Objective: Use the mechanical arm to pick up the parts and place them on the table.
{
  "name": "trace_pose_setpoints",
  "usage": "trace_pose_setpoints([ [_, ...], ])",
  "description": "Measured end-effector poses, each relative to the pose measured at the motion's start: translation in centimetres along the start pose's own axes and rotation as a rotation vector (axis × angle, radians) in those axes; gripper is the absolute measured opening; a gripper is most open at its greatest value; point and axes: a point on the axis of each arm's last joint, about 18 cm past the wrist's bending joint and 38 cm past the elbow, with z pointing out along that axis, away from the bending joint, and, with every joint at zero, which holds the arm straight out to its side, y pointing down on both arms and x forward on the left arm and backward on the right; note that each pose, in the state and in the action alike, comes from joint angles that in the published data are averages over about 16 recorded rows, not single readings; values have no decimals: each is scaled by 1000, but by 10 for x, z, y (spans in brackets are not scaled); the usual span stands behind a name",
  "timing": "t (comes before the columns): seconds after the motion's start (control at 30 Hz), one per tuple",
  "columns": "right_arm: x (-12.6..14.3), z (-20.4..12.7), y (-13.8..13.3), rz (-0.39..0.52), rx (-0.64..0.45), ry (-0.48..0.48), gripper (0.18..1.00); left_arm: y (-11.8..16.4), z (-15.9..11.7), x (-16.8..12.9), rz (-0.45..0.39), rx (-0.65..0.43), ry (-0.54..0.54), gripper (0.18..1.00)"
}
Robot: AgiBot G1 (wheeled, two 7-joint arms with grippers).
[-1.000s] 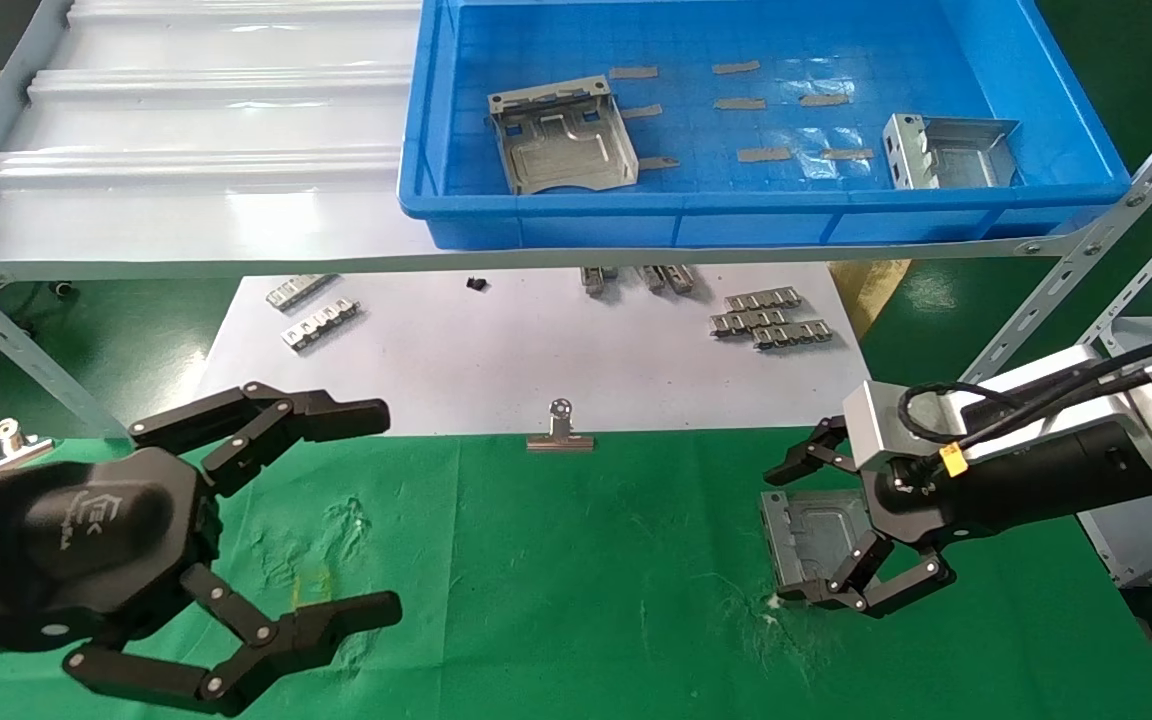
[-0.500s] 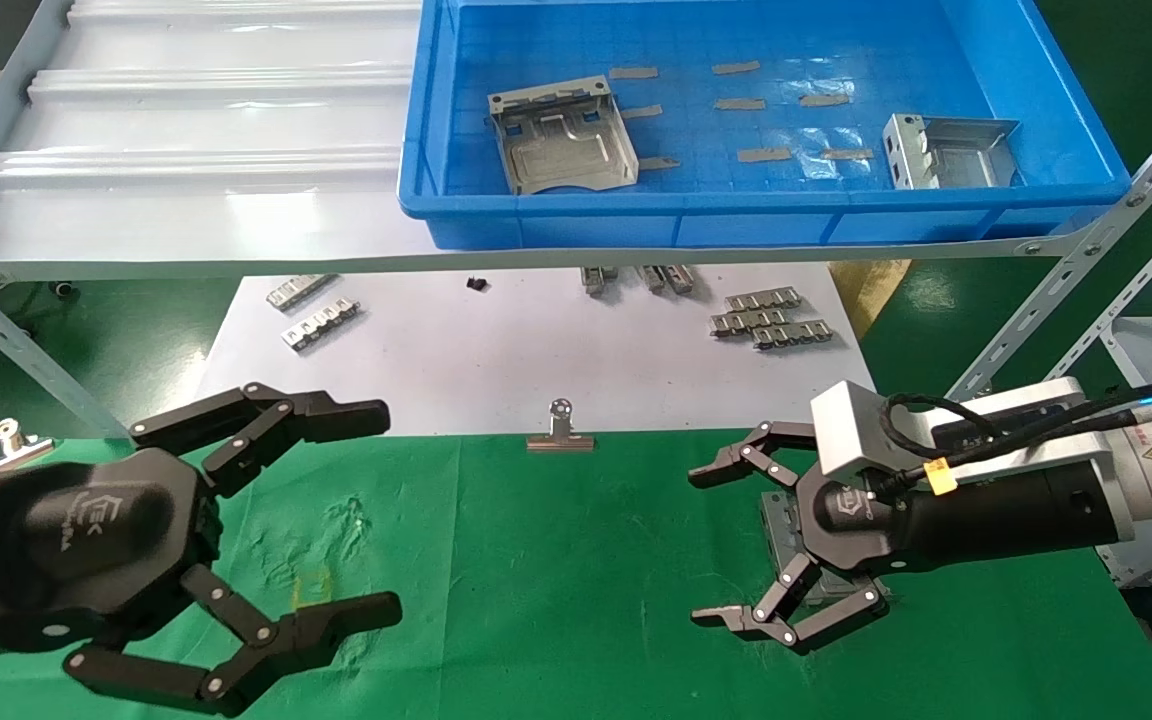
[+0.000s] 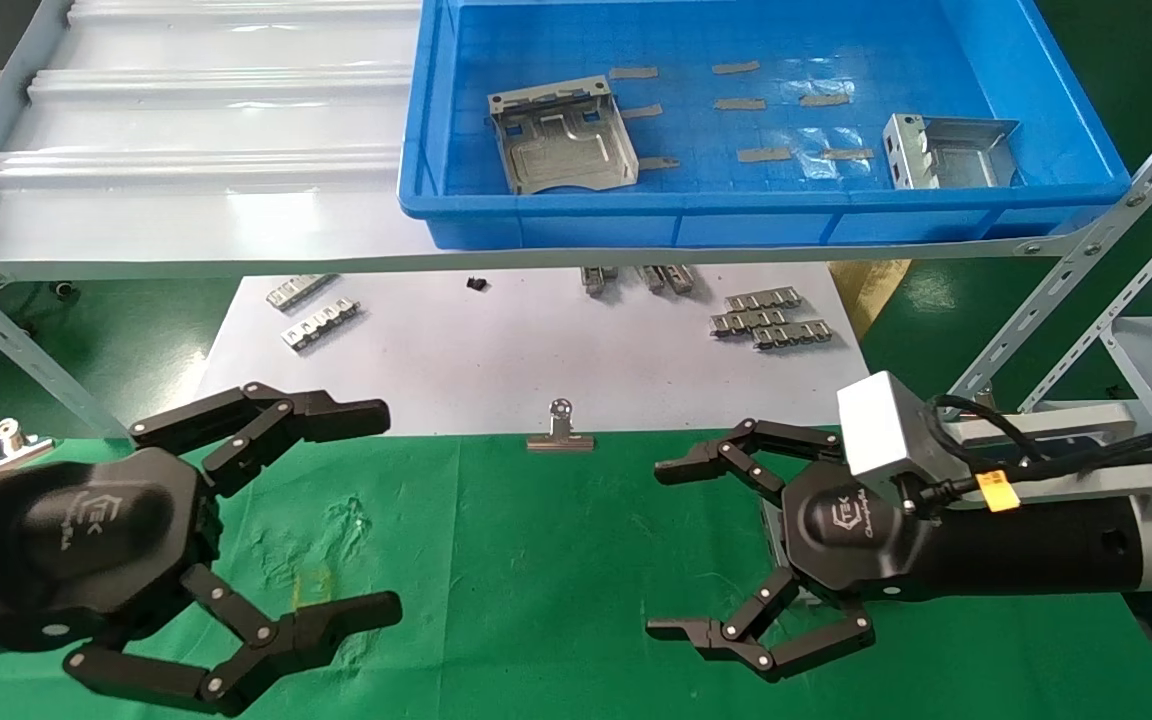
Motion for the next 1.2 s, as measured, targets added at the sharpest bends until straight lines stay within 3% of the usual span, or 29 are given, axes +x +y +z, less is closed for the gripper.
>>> trace_pose_setpoints([
  [0.7,-44,-24,-26,35,226,38,1000,0,0,0,0,0,0,1001],
  [1.2,-66,-39,-40,37,295,50,1000,0,0,0,0,0,0,1001],
])
